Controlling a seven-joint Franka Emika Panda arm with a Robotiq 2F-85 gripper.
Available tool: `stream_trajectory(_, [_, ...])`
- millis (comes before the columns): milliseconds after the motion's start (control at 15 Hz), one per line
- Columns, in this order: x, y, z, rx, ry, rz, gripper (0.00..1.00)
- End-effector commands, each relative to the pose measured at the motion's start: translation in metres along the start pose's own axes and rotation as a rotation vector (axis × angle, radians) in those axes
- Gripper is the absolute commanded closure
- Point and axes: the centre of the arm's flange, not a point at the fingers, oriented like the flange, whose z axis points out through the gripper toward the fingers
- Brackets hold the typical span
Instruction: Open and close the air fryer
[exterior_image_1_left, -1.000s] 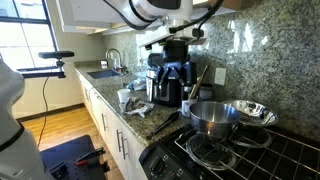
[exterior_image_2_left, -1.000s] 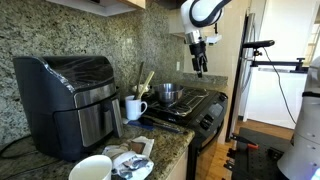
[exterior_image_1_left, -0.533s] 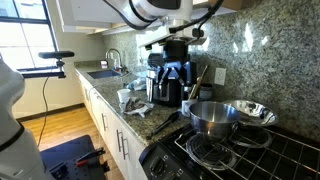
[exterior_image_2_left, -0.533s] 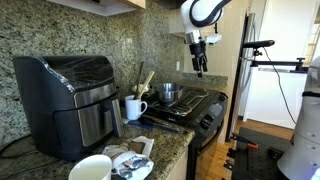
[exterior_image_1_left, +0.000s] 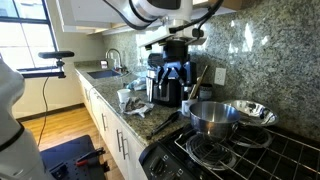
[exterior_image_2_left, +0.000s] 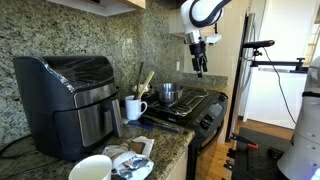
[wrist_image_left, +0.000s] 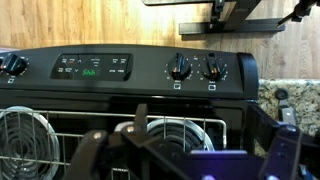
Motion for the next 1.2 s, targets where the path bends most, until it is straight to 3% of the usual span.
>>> stream_trajectory(0, [0.012, -0.018, 0.014, 0.010, -0.022, -0.054, 0.00])
stream_trajectory(333, [0.052, -0.064, 0.042, 0.080, -0.012, -0.259, 0.00])
stream_trajectory(667, [0.091, -0.095, 0.067, 0.190, 0.088, -0.462, 0.00])
stream_trajectory(1133, [0.105, -0.125, 0.063, 0.308, 0.182, -0.720, 0.00])
